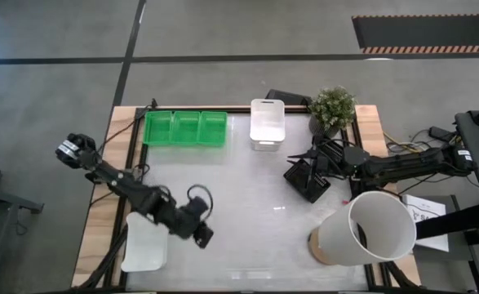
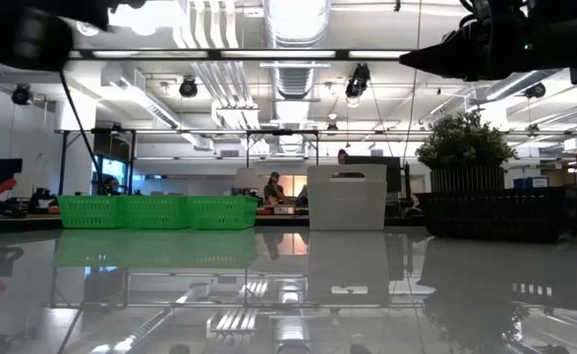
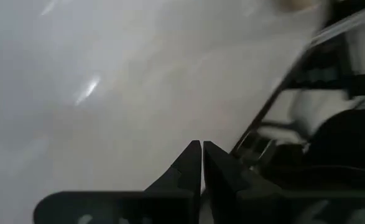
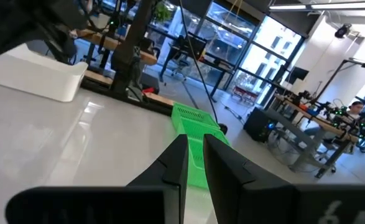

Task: Stack baskets by color
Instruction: Stack the bottom white bin on top of the top white bin

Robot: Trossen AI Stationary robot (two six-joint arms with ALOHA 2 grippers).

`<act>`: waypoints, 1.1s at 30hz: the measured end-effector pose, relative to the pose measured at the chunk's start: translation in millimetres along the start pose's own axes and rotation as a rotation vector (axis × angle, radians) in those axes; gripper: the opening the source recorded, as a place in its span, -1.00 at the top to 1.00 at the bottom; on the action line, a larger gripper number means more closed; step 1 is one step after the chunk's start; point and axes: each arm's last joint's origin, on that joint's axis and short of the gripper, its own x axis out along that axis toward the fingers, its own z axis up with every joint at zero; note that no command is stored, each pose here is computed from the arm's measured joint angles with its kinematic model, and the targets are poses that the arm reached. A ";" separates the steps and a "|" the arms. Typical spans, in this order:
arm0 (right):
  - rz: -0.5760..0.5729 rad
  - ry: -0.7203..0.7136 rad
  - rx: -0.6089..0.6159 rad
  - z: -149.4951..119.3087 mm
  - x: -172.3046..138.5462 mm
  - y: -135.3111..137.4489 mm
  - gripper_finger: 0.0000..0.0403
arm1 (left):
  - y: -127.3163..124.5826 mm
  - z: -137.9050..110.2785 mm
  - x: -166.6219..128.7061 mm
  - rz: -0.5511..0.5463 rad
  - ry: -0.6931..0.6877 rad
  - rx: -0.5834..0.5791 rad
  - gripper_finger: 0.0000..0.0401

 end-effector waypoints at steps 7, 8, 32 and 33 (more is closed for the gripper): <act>0.000 0.000 0.000 0.0 0.0 0.0 0.79 | -13.4 -31.5 -3.1 0.333 0.254 -0.201 1.00; 0.000 0.000 0.000 0.0 0.0 0.0 0.79 | -13.5 -34.0 -3.9 0.385 0.274 -0.232 1.00; 0.006 0.007 0.016 -0.7 0.0 0.6 0.79 | 8.4 -67.3 -8.0 0.716 0.283 -0.453 0.63; 0.006 0.006 0.016 -0.5 0.1 0.5 0.79 | 10.3 -68.2 -7.3 0.723 0.281 -0.451 0.57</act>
